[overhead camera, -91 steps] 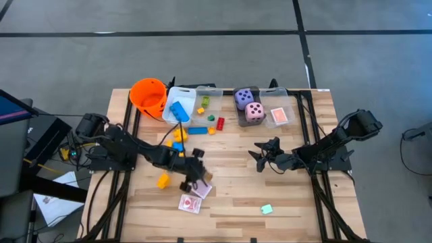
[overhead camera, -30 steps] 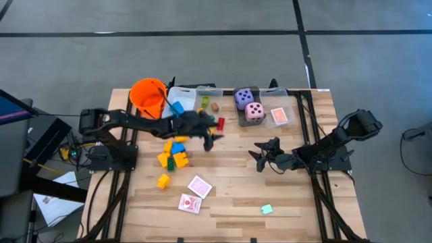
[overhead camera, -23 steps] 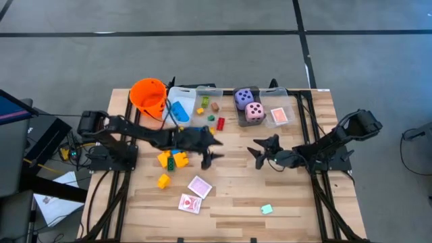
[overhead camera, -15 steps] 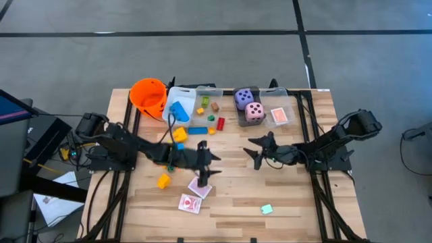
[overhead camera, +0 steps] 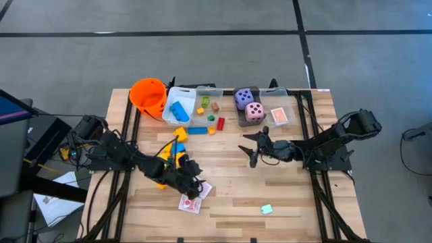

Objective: Pick & Place Toys
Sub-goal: Put the large yellow game piece into the white bin

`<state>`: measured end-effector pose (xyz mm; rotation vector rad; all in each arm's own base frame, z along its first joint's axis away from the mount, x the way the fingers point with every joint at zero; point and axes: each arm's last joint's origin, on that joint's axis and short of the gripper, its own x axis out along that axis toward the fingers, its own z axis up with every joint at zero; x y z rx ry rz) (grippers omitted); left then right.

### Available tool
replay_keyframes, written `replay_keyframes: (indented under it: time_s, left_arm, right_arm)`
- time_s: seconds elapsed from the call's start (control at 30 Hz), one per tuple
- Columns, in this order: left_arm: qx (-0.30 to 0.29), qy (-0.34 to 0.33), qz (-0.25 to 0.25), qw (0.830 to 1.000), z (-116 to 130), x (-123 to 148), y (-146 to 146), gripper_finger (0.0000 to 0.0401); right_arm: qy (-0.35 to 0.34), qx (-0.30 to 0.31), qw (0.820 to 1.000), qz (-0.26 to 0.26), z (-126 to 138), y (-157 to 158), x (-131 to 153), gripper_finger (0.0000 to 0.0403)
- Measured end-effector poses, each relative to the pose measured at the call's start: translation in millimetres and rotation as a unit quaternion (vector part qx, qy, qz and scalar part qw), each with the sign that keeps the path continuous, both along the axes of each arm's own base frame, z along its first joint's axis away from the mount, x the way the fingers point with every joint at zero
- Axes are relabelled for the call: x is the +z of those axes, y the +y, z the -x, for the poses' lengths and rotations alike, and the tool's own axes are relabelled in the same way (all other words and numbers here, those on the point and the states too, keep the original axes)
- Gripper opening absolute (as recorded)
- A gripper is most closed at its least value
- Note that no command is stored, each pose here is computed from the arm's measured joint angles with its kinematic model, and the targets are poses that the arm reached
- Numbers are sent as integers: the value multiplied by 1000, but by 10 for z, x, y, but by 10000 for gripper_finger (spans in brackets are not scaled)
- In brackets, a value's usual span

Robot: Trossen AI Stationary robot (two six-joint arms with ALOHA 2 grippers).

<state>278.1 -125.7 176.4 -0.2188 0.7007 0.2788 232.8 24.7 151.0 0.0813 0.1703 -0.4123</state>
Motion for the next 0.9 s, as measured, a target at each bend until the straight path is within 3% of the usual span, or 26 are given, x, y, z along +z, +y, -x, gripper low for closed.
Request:
replay_keyframes:
  time_s: [0.2, 0.4, 0.67, 0.9]
  left_arm:
    - [45, 27, 35, 998, 251, 250, 126, 211]
    - [113, 24, 128, 985, 605, 602, 293, 211]
    - [168, 176, 231, 942, 869, 531, 342, 211]
    - [173, 193, 254, 932, 875, 521, 329, 211]
  right_arm:
    - [0, -3, 1000, 14, -47, -89, 42, 249]
    - [2, -14, 1000, 13, -55, -192, 39, 249]
    - [6, -6, 1000, 9, -56, -213, 29, 249]
    - [12, -4, 1000, 9, -54, -213, 18, 249]
